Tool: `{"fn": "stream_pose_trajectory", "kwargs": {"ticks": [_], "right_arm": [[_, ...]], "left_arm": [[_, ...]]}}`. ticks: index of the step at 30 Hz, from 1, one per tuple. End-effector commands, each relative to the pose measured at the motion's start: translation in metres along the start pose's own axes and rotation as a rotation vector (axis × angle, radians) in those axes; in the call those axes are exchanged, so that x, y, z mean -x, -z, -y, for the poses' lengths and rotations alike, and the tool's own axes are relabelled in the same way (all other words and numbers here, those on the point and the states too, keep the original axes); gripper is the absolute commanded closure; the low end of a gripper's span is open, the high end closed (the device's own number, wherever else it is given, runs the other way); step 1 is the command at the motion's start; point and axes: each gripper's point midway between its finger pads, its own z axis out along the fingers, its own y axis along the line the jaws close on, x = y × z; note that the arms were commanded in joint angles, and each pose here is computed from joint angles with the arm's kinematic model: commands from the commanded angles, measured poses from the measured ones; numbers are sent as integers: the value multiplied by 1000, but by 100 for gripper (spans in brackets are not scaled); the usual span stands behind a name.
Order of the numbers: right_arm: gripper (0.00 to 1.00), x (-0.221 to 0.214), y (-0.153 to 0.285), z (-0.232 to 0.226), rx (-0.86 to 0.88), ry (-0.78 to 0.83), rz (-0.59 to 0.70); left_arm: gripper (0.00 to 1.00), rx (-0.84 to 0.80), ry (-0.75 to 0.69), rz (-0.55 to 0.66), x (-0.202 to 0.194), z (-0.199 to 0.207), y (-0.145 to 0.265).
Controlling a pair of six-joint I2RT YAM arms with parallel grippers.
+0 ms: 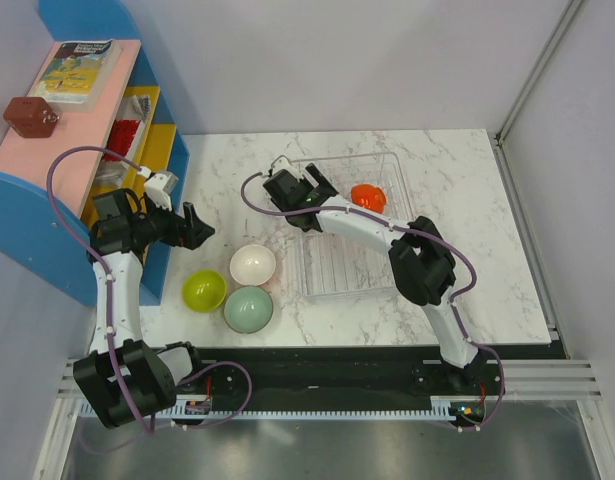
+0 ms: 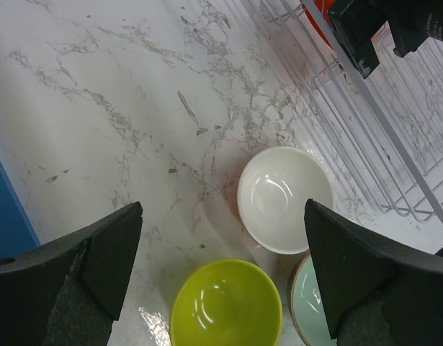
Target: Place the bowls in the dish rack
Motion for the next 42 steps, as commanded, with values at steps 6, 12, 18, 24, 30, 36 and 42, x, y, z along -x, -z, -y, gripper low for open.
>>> {"fn": "stream_pose_trajectory", "kwargs": {"ticks": [6,12,18,24,30,36,42], "right_arm": [[2,24,17,9,-10,-7,50],[2,39,34,16,97,-58,86],[2,44,60,16,262,-73,110],[2,42,65,36,305,-95,118],[2,38,34,93,100,-193,121],[2,28,8,81,107,-170,78],[2,15,-9,60,148,-154,43]], "left_arm": [[0,-15,-39,36,7,4,6],[0,-23,-36,34,7,4,6],[0,-38,-37,38,13,5,6],[0,-72,-42,52,28,11,6],[0,-100,-105,-5,37,25,-17],[0,-143,-118,-18,38,41,-25],[0,-145,-126,-28,34,44,-26]]}}
